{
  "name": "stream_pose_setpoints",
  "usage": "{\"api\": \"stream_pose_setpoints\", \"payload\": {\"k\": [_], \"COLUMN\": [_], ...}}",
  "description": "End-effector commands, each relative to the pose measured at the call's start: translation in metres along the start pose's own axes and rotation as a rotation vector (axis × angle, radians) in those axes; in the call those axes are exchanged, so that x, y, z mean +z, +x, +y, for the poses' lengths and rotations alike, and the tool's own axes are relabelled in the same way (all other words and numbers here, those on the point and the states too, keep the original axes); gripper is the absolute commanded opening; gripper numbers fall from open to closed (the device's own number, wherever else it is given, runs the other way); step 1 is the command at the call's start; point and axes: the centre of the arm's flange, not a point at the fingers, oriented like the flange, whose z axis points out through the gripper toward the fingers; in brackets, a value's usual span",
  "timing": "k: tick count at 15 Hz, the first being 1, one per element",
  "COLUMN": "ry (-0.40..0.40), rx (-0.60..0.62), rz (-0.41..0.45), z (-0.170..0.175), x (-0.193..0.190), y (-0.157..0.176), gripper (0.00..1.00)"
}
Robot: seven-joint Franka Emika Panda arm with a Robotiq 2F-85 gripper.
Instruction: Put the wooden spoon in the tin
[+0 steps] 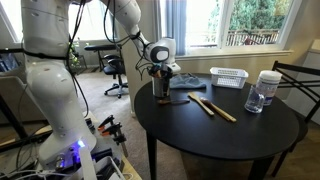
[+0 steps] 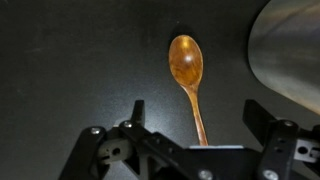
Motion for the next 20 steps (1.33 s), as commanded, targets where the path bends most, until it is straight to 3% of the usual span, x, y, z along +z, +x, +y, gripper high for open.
{"api": "stream_pose_setpoints", "payload": {"k": [1,7,12,20], "ry": [0.048,0.053,0.006,0.003], "rx": [0.004,-0.056,-0.163,-0.15], "rz": [0.01,0.024,0.014,0.023], "z": [-0.004,-0.008,-0.001,0.026], "x": [0.015,0.024,0.048,0.052], "y": [0.008,0.014,0.018,0.062], "gripper": [1.0,1.0,1.0,1.0]}}
